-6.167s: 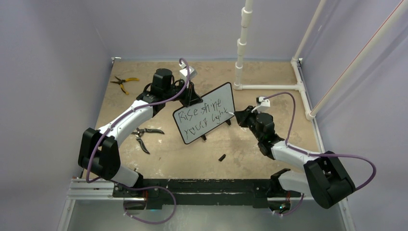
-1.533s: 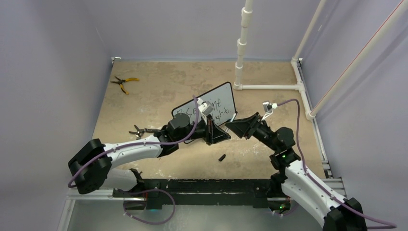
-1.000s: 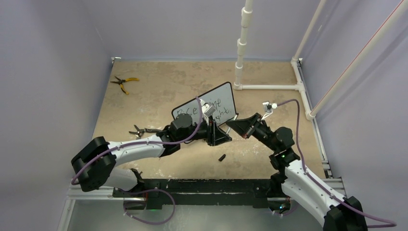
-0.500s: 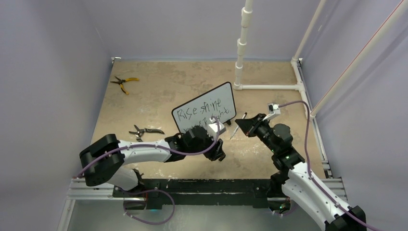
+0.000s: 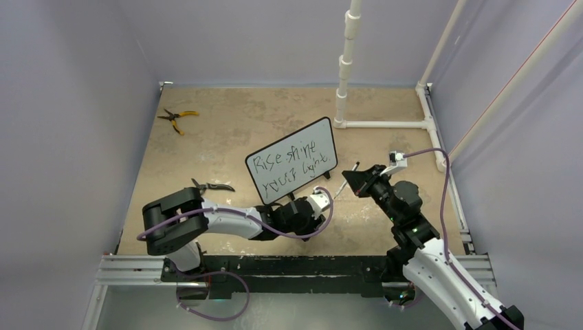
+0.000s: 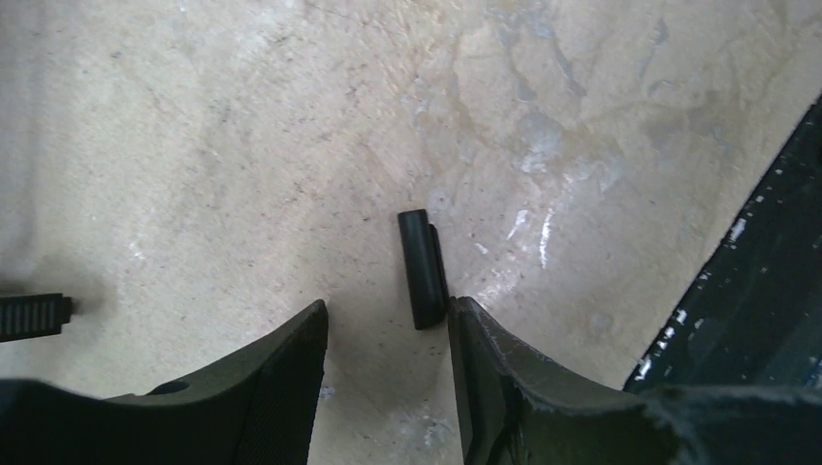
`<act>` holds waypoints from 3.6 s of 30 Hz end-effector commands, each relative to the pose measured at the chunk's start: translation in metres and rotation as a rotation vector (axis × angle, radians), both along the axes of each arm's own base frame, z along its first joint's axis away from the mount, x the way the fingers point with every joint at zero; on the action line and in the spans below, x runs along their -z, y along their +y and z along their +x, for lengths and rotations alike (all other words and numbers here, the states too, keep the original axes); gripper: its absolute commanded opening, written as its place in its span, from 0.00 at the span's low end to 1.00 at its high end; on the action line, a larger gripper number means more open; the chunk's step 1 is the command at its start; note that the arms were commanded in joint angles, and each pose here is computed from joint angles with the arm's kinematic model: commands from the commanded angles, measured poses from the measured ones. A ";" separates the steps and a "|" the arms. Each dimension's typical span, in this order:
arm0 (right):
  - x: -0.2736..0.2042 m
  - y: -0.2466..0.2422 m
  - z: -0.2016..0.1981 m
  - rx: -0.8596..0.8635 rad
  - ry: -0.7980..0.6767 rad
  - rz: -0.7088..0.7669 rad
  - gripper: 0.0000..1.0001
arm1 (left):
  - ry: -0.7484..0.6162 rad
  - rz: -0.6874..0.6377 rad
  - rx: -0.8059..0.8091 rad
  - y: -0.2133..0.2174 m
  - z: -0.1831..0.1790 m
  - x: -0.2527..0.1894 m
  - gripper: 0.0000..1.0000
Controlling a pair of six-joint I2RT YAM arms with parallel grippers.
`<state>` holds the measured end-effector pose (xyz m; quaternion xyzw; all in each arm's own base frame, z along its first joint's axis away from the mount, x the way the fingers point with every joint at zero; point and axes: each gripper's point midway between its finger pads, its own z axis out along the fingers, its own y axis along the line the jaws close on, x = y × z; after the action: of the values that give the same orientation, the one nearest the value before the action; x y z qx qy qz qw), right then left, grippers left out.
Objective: Write a sentence on the whiteboard
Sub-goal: Close the whiteboard marker at the center of the board.
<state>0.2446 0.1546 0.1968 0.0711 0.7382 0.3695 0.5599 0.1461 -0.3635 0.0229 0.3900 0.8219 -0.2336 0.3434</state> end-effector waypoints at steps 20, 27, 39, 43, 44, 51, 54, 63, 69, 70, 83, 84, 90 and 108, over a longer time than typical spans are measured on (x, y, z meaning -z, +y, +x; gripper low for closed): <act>0.013 -0.005 0.000 0.039 0.052 0.010 0.00 | -0.112 0.025 -0.032 -0.013 0.004 0.006 0.00; 0.032 0.004 -0.012 -0.003 0.126 0.128 0.00 | -0.116 -0.255 -0.178 -0.010 0.010 -0.040 0.00; 0.041 0.014 -0.016 -0.033 0.165 0.262 0.00 | -0.144 -0.540 -0.102 -0.013 -0.003 -0.095 0.00; 0.036 0.014 -0.014 -0.025 0.160 0.262 0.00 | -0.131 -0.543 -0.070 -0.016 -0.008 -0.093 0.00; 0.035 0.014 -0.014 -0.024 0.158 0.263 0.00 | -0.130 -0.541 -0.063 -0.017 -0.009 -0.093 0.00; 0.029 0.015 -0.014 -0.034 0.145 0.261 0.00 | -0.127 -0.541 -0.044 -0.019 -0.012 -0.092 0.00; 0.028 0.017 -0.014 -0.046 0.144 0.259 0.00 | -0.125 -0.540 -0.045 -0.020 -0.011 -0.091 0.00; 0.021 0.016 -0.013 -0.038 0.133 0.258 0.00 | -0.110 -0.521 -0.058 -0.020 -0.011 -0.085 0.00; 0.019 0.012 -0.012 -0.019 0.127 0.248 0.00 | -0.109 -0.519 -0.071 -0.019 -0.009 -0.084 0.00; 0.020 0.012 -0.012 -0.020 0.130 0.245 0.00 | -0.109 -0.519 -0.072 -0.019 -0.009 -0.084 0.00; 0.032 0.021 -0.012 -0.064 0.159 0.221 0.00 | -0.112 -0.541 -0.093 -0.017 -0.007 -0.089 0.00; 0.032 0.021 -0.012 -0.065 0.160 0.220 0.00 | -0.112 -0.541 -0.093 -0.017 -0.007 -0.089 0.00; 0.030 0.022 -0.013 -0.077 0.156 0.226 0.00 | -0.106 -0.535 -0.088 -0.018 -0.008 -0.086 0.00; 0.041 0.037 -0.019 -0.171 0.174 0.211 0.00 | -0.120 -0.544 -0.114 -0.017 -0.003 -0.090 0.00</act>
<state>0.2250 0.1822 0.1394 0.1306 0.7605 0.4612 0.4381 0.1382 -0.3762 0.0978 0.2722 0.7393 -0.3882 0.4783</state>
